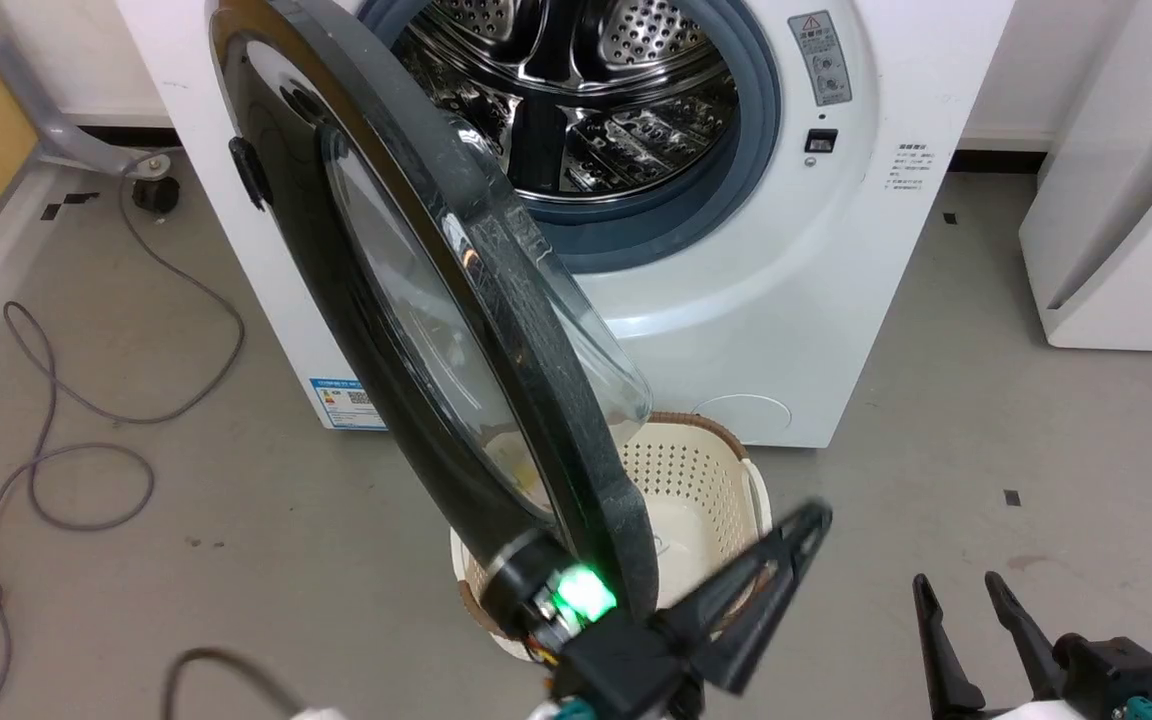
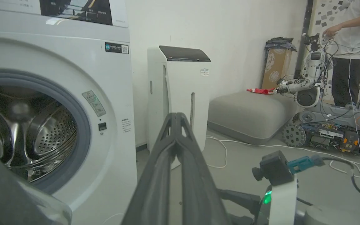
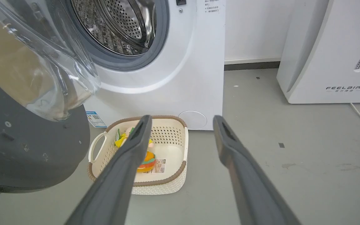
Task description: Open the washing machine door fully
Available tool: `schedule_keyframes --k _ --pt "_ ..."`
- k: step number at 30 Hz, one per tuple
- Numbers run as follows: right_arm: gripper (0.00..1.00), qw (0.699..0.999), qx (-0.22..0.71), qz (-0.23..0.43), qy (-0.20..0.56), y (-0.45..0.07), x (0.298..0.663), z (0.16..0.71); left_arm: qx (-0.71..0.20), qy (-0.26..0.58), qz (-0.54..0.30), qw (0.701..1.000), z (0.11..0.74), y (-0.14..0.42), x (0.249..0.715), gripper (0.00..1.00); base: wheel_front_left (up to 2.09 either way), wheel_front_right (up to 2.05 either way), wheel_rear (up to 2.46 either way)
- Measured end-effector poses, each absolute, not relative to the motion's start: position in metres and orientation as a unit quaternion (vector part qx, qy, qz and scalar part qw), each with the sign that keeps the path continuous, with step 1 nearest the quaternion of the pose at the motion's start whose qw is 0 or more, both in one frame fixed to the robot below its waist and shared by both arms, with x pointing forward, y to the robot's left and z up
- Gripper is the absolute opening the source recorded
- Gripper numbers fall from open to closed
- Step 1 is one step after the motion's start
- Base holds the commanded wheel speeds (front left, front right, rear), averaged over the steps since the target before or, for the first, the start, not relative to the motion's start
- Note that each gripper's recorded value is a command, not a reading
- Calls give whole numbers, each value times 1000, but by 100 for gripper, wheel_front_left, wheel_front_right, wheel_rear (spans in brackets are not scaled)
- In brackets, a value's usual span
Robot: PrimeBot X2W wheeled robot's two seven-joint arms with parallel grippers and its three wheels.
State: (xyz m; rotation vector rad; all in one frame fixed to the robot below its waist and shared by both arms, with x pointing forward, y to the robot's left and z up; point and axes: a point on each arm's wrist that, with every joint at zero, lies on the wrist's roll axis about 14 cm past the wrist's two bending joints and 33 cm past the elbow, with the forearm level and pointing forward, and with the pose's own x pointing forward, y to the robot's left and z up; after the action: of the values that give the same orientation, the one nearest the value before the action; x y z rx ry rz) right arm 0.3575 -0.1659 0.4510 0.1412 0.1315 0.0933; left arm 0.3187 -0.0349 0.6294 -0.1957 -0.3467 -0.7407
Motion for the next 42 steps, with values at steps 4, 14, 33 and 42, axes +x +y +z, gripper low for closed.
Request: schedule_keyframes --k 4,14,33,42 --pt "100 994 73 48 70 -165 358 448 -80 -75 -369 923 585 -44 319 0 0 0 0" --pt "100 993 79 49 74 -162 362 445 -46 20 -342 938 528 -37 340 0 0 0 0" --pt "100 991 88 48 92 -161 360 434 -64 33 -271 960 513 -22 361 0 0 0 0" --pt "100 990 91 57 88 -155 362 436 -63 39 -214 974 504 12 343 0 0 0 0"
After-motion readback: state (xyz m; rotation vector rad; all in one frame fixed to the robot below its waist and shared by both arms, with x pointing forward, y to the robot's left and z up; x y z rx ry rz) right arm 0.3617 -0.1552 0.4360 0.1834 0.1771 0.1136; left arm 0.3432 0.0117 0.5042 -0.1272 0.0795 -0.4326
